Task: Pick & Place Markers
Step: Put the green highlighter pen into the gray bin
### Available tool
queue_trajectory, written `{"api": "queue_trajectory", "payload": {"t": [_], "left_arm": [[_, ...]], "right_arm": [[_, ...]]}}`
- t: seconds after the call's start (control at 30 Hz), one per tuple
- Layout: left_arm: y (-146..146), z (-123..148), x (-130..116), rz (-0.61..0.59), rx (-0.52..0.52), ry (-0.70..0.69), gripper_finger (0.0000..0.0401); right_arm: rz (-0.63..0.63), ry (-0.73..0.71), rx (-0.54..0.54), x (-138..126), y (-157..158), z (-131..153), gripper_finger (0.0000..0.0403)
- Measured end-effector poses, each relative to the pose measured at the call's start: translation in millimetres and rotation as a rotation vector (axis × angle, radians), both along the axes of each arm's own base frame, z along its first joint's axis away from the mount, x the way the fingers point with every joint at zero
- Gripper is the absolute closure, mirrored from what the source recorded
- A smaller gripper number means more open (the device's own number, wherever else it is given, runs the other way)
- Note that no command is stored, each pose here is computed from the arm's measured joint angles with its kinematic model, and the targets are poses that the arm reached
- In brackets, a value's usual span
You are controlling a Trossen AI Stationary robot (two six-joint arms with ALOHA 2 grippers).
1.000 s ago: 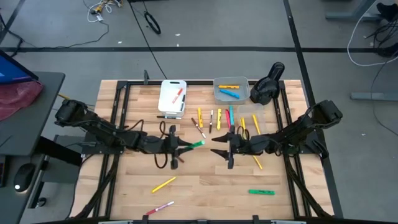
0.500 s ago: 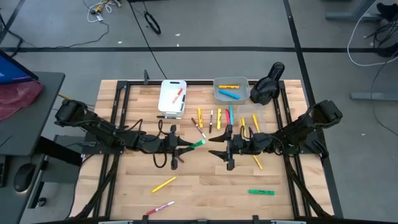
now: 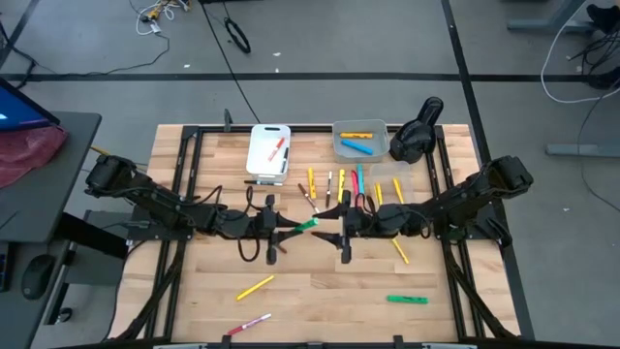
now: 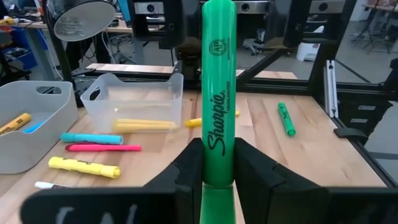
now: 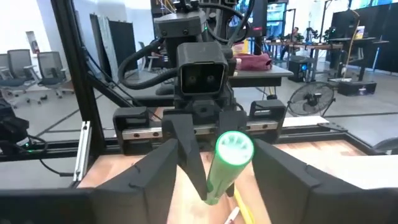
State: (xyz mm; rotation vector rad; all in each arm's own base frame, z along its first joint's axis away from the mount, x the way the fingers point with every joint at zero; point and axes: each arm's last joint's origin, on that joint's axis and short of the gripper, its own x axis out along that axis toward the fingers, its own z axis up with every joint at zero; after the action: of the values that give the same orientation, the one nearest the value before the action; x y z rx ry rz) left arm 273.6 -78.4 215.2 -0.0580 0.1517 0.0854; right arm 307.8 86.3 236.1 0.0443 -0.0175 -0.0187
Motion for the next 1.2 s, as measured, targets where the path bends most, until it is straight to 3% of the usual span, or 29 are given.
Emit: {"api": "queue_trajectory", "payload": {"t": [0.33,0.6,0.8,1.0,1.2], "left_arm": [[0.2,0.4,0.1,0.002,-0.002,-0.002,0.0314],[2.3,0.6,0.7,0.013,-0.012,-0.004,0.0269],[9.0,-2.5,1.9,0.042,-0.025,0.025,0.0183],[12.1,-4.5,2.3,0.061,-0.062,0.040,0.0139],[11.1,-5.4,1.8,0.057,-0.062,0.050,0.0141]], "right_arm": [[-0.011,-0.013,0.011,0.9,-3.4,1.3,0.0349],[-0.043,0.048,-0.001,-0.8,-4.8,-0.9,0.0355],[-0.287,0.304,-0.099,-5.6,-17.0,29.1,0.0355],[-0.525,0.632,-0.146,-7.4,-72.4,71.0,0.0355],[-0.622,0.805,-0.145,-7.9,-160.7,61.9,0.0355]]}}
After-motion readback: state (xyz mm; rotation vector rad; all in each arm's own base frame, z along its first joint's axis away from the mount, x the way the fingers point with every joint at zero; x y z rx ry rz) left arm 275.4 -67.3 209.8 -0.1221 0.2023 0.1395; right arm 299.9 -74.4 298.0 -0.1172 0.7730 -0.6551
